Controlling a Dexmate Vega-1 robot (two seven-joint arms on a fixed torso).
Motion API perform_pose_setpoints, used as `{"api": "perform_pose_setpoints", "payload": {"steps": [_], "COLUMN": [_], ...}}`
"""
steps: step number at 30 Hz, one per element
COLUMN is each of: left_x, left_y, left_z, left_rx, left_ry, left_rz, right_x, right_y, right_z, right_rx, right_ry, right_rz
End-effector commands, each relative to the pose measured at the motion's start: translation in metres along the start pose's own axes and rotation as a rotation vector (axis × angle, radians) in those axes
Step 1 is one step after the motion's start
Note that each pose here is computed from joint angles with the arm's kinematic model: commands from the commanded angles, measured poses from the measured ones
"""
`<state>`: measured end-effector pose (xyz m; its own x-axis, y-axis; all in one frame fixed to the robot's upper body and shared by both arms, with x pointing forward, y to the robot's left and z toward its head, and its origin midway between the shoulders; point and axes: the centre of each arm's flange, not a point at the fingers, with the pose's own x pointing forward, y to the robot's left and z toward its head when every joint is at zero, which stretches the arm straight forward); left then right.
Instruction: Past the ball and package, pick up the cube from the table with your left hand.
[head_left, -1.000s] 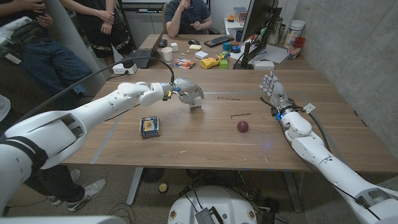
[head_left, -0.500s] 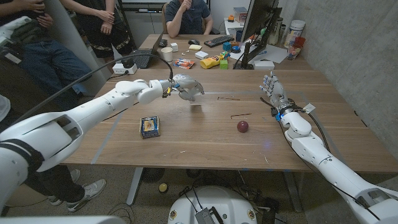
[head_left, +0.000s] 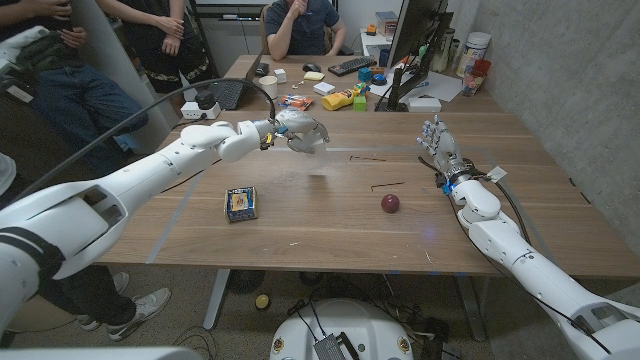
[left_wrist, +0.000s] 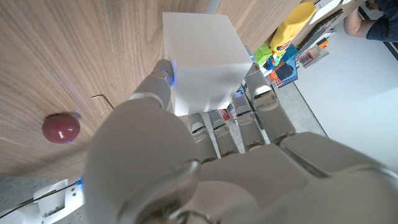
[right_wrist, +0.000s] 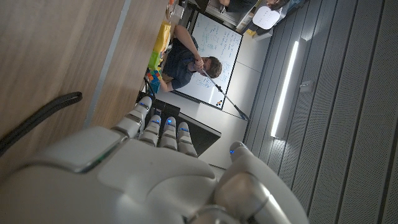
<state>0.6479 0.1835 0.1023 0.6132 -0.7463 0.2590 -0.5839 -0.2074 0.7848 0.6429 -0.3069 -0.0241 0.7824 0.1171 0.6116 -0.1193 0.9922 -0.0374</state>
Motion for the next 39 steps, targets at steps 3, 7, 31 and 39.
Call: {"api": "perform_pose_setpoints", "payload": {"steps": [3,7,31,39], "left_x": [-0.010,-0.014,-0.028,-0.034], "left_y": [0.031,0.042,0.085,0.102], "left_z": [-0.005,-0.006,-0.006,-0.007], "left_rx": [-0.025,-0.010,0.030,0.054], "left_ry": [0.013,0.022,0.039,0.046], "left_rz": [0.077,0.113,0.210,0.247], "right_x": [-0.001,-0.002,-0.008,-0.008], "right_y": [0.001,0.001,0.000,0.001], "right_z": [0.001,0.002,0.002,0.002], "right_rx": [-0.002,-0.001,0.005,0.006], "right_ry": [-0.004,-0.005,-0.014,-0.014], "right_rz": [0.005,0.005,0.005,0.011]}}
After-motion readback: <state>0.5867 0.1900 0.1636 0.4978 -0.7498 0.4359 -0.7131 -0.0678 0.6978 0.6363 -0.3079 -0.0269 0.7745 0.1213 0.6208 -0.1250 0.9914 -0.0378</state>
